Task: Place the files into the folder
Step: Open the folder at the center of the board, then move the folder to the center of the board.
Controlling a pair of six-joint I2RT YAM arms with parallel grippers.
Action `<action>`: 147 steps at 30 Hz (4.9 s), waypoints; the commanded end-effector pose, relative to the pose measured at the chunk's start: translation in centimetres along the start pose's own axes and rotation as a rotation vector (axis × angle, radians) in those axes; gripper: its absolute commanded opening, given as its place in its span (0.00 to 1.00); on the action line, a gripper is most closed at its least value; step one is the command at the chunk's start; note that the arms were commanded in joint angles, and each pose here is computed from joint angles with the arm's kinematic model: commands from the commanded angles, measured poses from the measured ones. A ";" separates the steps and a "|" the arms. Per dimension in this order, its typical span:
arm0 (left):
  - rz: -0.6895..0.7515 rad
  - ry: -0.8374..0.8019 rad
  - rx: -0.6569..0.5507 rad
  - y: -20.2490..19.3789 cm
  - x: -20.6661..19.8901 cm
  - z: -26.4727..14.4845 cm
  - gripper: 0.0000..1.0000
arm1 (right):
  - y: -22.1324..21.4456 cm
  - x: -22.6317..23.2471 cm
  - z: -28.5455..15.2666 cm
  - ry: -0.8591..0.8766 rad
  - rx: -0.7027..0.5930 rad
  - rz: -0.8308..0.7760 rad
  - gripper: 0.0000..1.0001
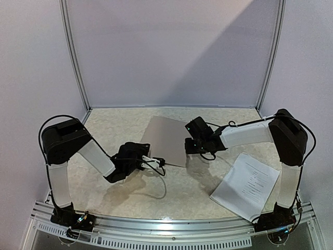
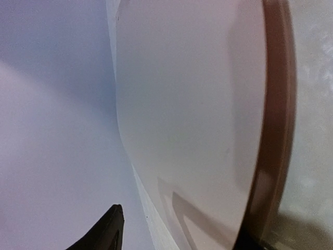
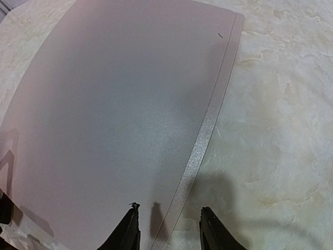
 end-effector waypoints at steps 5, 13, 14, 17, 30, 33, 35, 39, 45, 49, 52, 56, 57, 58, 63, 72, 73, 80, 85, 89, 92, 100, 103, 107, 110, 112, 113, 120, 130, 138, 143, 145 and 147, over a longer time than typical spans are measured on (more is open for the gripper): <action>0.024 0.080 -0.020 0.4 -0.5 0.1 0.01 | -0.7 0.7 0.5 0.041 0.037 0.046 0.40; -0.170 0.136 -0.021 0.3 4.1 -1.3 0.00 | 2.5 1.3 -3.1 0.291 0.001 0.271 0.65; -0.182 0.128 -0.025 0.3 4.2 -1.5 0.00 | 2.7 1.7 -3.4 0.346 0.013 0.291 0.66; -0.195 0.142 -0.029 0.5 4.9 -1.8 0.00 | 3.0 2.0 -3.2 0.443 0.045 0.382 0.71; -0.193 0.180 -0.024 1.0 5.8 -2.2 0.00 | 1.7 4.0 -0.3 0.569 0.173 0.557 0.70; -0.196 0.182 -0.008 0.8 5.9 -2.0 0.00 | 1.2 2.5 -0.1 0.474 0.172 0.563 0.77; -0.191 0.183 -0.009 0.8 5.7 -2.1 0.00 | 1.0 1.0 -0.4 0.390 0.153 0.548 0.79; -0.191 0.182 -0.010 0.9 5.7 -2.1 0.00 | 1.7 0.1 -1.7 0.357 0.115 0.511 0.81; -0.185 0.188 -0.013 1.0 5.9 -2.1 0.00 | 1.6 1.8 -1.4 0.462 0.132 0.536 0.79; -0.196 0.192 -0.012 1.2 6.2 -2.2 0.00 | 2.3 3.5 -1.2 0.569 0.138 0.583 0.74; -0.199 0.183 -0.013 1.3 6.1 -2.3 0.00 | 2.5 4.4 -0.8 0.630 0.144 0.617 0.68; -0.216 0.182 -0.010 1.3 6.3 -2.4 0.00 | 2.9 4.8 -0.9 0.653 0.150 0.630 0.58; -0.221 0.179 -0.008 1.3 6.3 -2.3 0.00 | 3.0 4.8 -1.0 0.656 0.147 0.628 0.53; -0.222 0.173 -0.009 1.3 6.2 -2.3 0.00 | 3.2 4.9 -1.2 0.661 0.143 0.624 0.46; -0.223 0.038 0.019 1.4 5.2 -2.0 0.21 | 3.7 4.5 -2.1 0.632 0.115 0.579 0.09; -0.426 -0.621 0.022 2.6 2.2 -8.5 0.99 | 5.1 1.8 -5.0 0.433 0.075 0.373 0.00; -0.458 -0.695 0.009 2.9 2.1 -9.7 1.00 | 5.4 1.2 -5.7 0.388 0.071 0.308 0.00; -0.772 -0.984 -0.138 2.7 6.6 -15.5 1.00 | 7.9 -0.9 -11.2 0.204 0.088 -0.046 0.00; -1.057 -0.904 -0.076 -2.2 9.3 -13.2 1.00 | 8.9 -0.4 -13.6 0.088 0.084 -0.240 0.00; -1.295 -0.871 0.030 -6.6 9.3 -10.5 0.99 | 8.6 3.1 -14.4 0.064 0.091 -0.355 0.05; -1.427 -0.861 0.165 -10.2 7.7 -8.4 1.00 | 7.6 5.2 -13.7 0.013 0.104 -0.404 0.07; -1.606 -0.840 0.420 -17.9 2.7 -4.8 0.98 | 1.0 11.9 -8.5 0.179 0.233 -0.421 0.14; -1.637 -0.829 0.435 -19.0 2.4 -4.7 0.98 | -1.2 15.8 -7.9 0.303 0.245 -0.447 0.27; -1.625 -0.787 0.443 -20.0 2.9 -5.2 0.98 | -3.9 20.2 -8.0 0.459 0.274 -0.518 0.42; -1.596 -0.750 0.445 -20.6 3.6 -5.6 0.98 | -4.7 21.1 -7.6 0.510 0.291 -0.518 0.50; -1.575 -0.731 0.444 -20.8 4.3 -6.0 0.98 | -4.5 21.7 -8.3 0.553 0.283 -0.520 0.58; -1.567 -0.720 0.438 -20.8 4.7 -6.2 0.98 | -4.3 21.9 -8.7 0.571 0.275 -0.519 0.62; -1.482 -0.748 0.366 -18.4 6.9 -7.6 0.99 | 0.9 15.6 -10.6 0.492 0.172 -0.362 0.85; -0.753 -0.773 0.336 -5.2 3.4 -4.7 1.00 | 3.1 -13.8 -7.1 -0.132 0.206 0.140 0.86; -0.526 -0.662 0.428 -5.1 0.9 0.5 1.00 | 6.6 -22.9 -0.1 -0.315 0.342 0.077 0.85; -0.399 -0.645 0.487 -6.0 -1.7 1.1 1.00 | 4.8 -26.0 4.3 -0.372 0.457 0.040 0.84; -0.367 -0.643 0.505 -6.5 -2.4 1.0 1.00 | 3.5 -25.9 5.2 -0.349 0.511 0.035 0.84; -0.357 -0.652 0.516 -7.0 -2.9 0.7 1.00 | 2.0 -25.5 6.1 -0.313 0.557 0.035 0.79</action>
Point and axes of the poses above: each gripper's point midway between its finger pads, its own z axis out along the fingers, its own x axis along the line the jaws close on, y = z × x, the point moved 1 cm from there along -z, back along the fingers, and after that the axes turned 1 degree about -z, right-handed, at the moved point
